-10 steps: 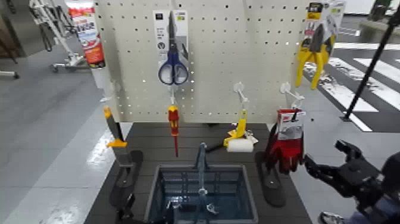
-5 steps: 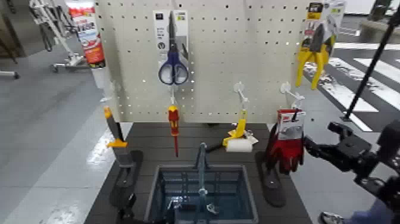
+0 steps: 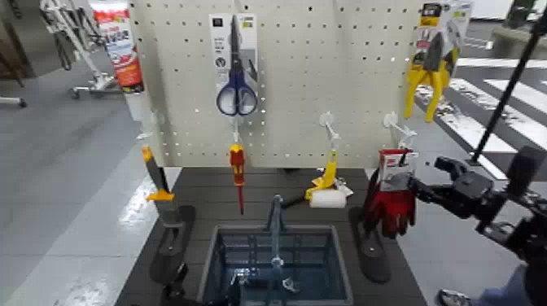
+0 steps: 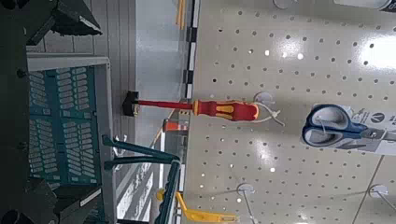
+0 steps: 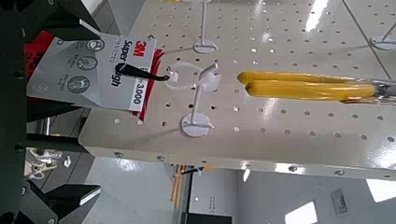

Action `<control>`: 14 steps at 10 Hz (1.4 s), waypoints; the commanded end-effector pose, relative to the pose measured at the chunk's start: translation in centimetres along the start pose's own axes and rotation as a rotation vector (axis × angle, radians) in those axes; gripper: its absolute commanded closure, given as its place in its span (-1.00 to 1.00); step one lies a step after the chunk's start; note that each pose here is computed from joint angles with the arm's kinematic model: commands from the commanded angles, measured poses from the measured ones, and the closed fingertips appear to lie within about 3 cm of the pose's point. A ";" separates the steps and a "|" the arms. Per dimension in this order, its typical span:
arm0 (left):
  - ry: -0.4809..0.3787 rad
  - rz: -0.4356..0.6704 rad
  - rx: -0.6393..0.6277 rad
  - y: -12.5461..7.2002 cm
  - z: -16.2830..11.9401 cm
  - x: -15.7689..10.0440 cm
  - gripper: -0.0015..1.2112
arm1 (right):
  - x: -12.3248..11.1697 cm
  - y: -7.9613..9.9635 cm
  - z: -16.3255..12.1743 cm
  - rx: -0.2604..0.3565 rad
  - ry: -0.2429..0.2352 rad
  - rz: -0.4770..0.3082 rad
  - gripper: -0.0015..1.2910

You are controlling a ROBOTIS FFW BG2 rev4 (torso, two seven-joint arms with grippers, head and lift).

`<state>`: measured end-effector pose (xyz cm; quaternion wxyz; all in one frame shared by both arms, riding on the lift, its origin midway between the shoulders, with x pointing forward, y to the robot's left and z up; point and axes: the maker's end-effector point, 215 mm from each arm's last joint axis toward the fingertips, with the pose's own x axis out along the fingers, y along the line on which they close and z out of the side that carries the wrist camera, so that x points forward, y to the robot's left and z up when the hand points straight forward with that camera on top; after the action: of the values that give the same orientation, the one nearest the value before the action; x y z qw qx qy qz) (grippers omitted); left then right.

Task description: Put the red colored gloves into the crate.

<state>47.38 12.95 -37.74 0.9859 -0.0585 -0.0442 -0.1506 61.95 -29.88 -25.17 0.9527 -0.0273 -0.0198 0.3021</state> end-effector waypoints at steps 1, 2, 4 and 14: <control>-0.003 -0.001 -0.004 -0.2 0.1 0.1 -0.82 | 1.2 0.5 -0.3 0.019 0.007 0.049 -0.78; -0.002 -0.003 -0.005 -0.2 0.0 0.2 -0.82 | 1.8 0.6 -0.2 0.023 0.006 0.064 -0.78; -0.002 -0.005 -0.006 -0.2 0.0 0.2 -0.82 | 2.9 1.1 -0.2 0.026 0.011 0.106 -0.78; -0.004 -0.016 -0.006 -0.4 0.1 0.5 -0.82 | 5.7 4.6 -1.3 0.049 0.056 0.240 -0.17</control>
<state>47.69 12.58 -37.59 0.9844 -0.0589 -0.0453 -0.1596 64.08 -23.01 -26.69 0.9109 -0.0140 0.0172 0.4121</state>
